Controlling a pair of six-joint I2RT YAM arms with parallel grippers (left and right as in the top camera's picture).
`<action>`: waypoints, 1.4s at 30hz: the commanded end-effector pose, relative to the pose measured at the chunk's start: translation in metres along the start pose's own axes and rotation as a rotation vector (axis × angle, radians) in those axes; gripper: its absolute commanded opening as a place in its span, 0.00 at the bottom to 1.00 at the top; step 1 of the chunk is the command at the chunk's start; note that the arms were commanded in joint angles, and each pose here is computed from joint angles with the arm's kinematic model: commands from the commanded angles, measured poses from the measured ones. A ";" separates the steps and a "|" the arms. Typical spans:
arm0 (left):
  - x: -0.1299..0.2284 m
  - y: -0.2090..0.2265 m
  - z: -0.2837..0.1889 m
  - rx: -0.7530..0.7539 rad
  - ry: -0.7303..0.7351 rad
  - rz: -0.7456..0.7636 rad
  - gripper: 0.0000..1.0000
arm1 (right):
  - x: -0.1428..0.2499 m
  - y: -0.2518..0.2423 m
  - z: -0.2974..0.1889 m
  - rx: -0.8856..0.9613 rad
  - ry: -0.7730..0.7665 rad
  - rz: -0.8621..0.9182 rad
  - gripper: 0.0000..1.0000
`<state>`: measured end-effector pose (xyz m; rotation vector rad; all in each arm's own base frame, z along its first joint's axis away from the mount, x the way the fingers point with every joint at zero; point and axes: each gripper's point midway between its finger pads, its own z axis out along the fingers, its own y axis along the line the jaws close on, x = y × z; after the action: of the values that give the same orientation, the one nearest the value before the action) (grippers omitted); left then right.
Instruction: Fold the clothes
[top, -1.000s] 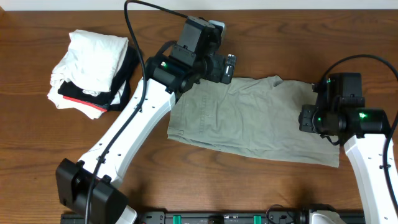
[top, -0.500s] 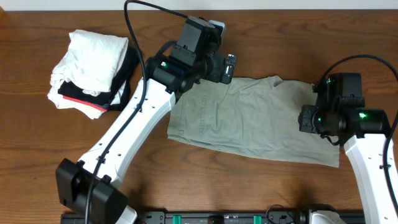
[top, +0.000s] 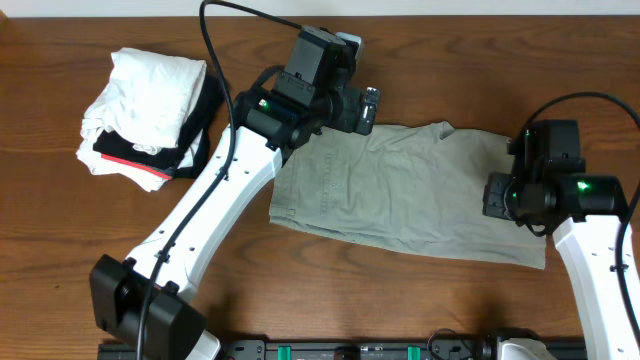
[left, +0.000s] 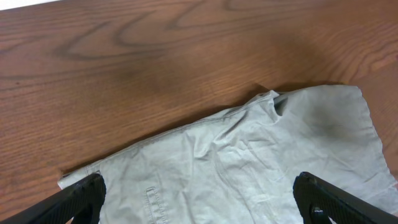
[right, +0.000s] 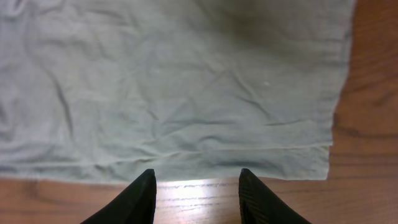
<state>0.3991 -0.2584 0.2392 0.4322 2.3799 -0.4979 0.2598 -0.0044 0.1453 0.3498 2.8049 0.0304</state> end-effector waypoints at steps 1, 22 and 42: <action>-0.009 0.001 -0.004 -0.008 -0.022 0.002 0.98 | 0.004 -0.011 0.004 0.051 0.001 0.097 0.41; 0.050 0.065 -0.047 -0.241 0.187 -0.288 0.98 | 0.032 -0.032 -0.006 0.083 0.075 0.158 0.42; 0.170 0.112 -0.095 -0.402 0.388 -0.620 0.96 | 0.032 -0.072 -0.016 0.059 0.032 0.479 0.61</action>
<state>0.2755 -0.0912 0.1888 -0.3403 2.8650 -0.1947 0.2091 -0.0635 0.1484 0.9667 2.7144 0.0492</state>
